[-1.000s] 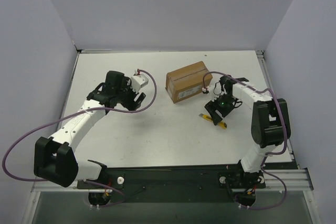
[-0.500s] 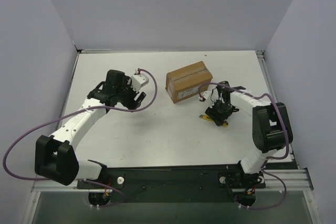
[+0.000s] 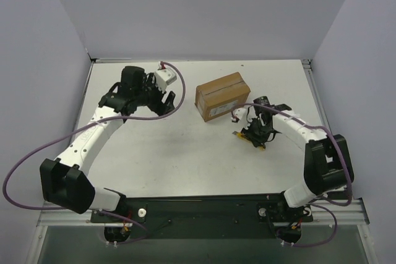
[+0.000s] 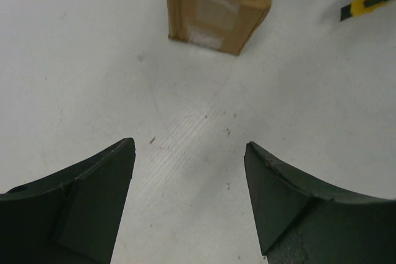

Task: Unpack the express box

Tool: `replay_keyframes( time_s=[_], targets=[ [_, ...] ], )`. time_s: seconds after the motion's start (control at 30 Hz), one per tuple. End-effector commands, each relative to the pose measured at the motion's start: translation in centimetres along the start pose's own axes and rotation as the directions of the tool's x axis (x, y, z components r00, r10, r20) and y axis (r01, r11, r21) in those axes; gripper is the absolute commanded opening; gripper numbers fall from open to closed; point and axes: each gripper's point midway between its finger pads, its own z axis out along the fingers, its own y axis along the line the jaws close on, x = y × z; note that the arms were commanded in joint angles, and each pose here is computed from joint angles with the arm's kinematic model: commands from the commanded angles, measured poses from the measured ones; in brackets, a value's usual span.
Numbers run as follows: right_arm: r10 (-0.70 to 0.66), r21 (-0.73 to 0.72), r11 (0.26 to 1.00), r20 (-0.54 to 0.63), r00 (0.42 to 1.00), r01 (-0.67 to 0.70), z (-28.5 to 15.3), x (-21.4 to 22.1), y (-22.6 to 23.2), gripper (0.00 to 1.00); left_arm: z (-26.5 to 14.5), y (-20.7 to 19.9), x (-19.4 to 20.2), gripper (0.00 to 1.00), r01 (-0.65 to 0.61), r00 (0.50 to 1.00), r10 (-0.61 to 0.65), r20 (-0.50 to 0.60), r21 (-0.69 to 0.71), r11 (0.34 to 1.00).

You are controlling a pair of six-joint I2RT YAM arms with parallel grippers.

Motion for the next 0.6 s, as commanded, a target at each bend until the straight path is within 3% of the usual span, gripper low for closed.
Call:
replay_keyframes(
  time_s=[0.0, 0.1, 0.2, 0.33, 0.57],
  targets=[
    [-0.181, 0.134, 0.979, 0.229, 0.956, 0.153, -8.1, -7.7, -0.2, 0.00, -2.5, -3.4, -10.2, 0.81, -0.013, 0.963, -0.051, 0.266, 0.234, 0.972],
    [-0.291, 0.210, 0.949, 0.300, 0.908, 0.235, -11.5, -11.2, 0.0, 0.00, -3.5, -5.5, -13.9, 0.81, -0.056, 0.943, -0.081, 0.323, 0.391, 0.919],
    [-0.410, 0.277, 0.901, 0.300, 0.861, 0.333, -13.2, -13.3, 0.3, 0.00, -3.1, -6.2, -16.0, 0.81, -0.064, 0.944, -0.094, 0.317, 0.453, 0.889],
    [-0.504, 0.372, 0.845, 0.313, 0.805, 0.384, -15.8, -16.5, 0.1, 0.00, -2.1, -7.7, -16.5, 0.80, -0.086, 0.955, -0.081, 0.286, 0.528, 0.845],
    [-0.615, 0.541, 0.745, 0.333, 0.714, 0.390, -19.4, -21.2, -0.2, 0.00, -1.2, -8.6, -16.4, 0.80, -0.055, 0.965, -0.099, 0.244, 0.552, 0.832]
  ],
)
